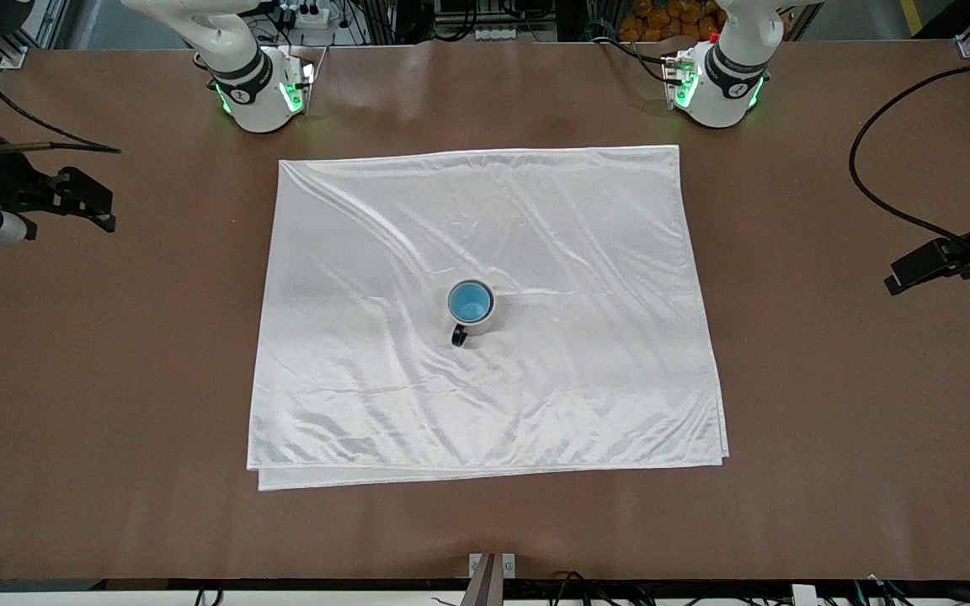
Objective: Place blue cup into white mug on cloth
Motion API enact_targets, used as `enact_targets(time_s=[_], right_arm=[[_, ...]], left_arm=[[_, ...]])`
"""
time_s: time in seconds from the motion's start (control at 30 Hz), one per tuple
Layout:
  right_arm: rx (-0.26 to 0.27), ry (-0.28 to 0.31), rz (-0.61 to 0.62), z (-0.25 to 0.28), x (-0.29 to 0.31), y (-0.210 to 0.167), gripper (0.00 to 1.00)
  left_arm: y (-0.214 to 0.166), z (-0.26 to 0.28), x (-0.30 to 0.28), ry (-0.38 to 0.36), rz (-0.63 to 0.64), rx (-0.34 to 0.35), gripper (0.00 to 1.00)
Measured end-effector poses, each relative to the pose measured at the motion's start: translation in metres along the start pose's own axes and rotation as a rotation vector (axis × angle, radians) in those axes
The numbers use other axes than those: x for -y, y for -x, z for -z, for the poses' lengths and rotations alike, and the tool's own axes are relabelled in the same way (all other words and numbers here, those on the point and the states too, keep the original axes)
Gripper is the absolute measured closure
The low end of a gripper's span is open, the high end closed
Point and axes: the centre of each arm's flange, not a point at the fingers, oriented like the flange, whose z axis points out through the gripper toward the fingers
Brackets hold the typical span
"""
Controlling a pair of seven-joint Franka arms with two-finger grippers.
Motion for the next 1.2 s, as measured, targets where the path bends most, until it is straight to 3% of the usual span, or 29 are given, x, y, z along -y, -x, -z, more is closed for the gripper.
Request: enact_targets(time_s=[0.37,0.77,1.2], right_arm=[[-0.009,-0.059,-0.017,0.001,-0.003,0.000,0.00],[-0.009,-0.065,-0.025,0.000,-0.007,0.000,0.00],[0.009,-0.066,-0.027,-0.001,-0.008,0.002,0.00]], left_arm=[[0.001,-0.022,0.003,-0.001,-0.007,-0.021,0.00],[0.009,-0.022,0.014,-0.012,0.008,-0.040,0.00],[0.010,-0.020,0.017,-0.016,-0.118,-0.048,0.00]])
